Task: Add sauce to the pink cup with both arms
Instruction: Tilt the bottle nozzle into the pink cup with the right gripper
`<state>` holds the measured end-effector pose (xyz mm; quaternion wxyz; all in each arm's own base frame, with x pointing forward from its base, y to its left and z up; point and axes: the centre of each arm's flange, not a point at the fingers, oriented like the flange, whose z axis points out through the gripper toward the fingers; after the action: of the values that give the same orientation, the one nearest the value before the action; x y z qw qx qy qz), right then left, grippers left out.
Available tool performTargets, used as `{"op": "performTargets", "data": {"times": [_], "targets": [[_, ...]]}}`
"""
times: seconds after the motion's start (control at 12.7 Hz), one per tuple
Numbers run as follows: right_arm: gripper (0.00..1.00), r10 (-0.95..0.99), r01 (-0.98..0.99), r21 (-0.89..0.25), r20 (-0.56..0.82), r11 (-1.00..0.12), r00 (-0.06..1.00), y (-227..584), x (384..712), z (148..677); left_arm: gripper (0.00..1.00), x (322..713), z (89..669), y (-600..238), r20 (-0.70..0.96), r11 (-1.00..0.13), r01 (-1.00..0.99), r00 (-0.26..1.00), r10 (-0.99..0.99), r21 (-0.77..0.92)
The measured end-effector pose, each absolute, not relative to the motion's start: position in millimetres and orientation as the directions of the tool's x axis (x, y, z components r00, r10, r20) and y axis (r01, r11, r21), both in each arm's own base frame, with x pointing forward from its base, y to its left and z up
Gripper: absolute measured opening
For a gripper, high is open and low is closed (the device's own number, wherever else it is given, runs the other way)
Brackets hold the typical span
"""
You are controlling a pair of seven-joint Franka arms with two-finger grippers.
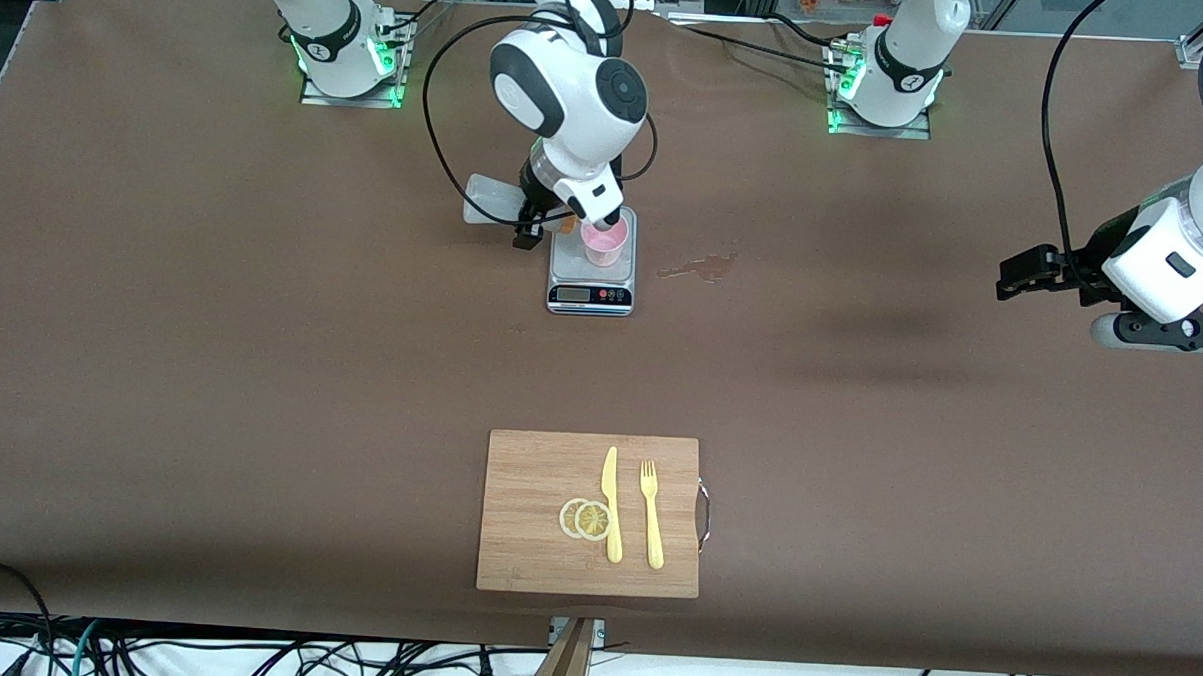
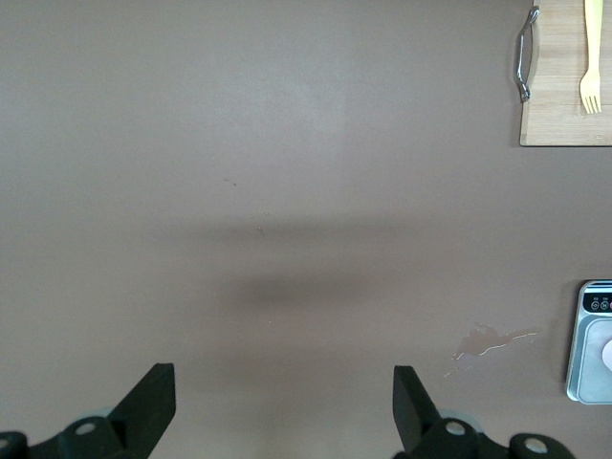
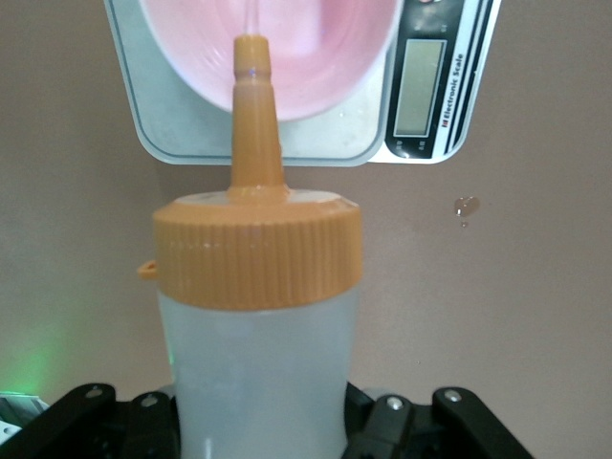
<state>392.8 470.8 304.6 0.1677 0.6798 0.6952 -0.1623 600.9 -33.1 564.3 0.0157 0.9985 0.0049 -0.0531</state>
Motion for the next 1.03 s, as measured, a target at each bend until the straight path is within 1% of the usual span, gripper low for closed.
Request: {"op": "performTargets", "data": {"times": [1.03], "targets": [[0.25, 0.882, 1.000, 0.021, -0.472, 0.016, -0.004, 466.3, 400.1, 307.8, 1.00, 600.9, 564.3, -33.1, -0.106, -0.999, 0.011, 0.994, 0.008, 0.031]]}}
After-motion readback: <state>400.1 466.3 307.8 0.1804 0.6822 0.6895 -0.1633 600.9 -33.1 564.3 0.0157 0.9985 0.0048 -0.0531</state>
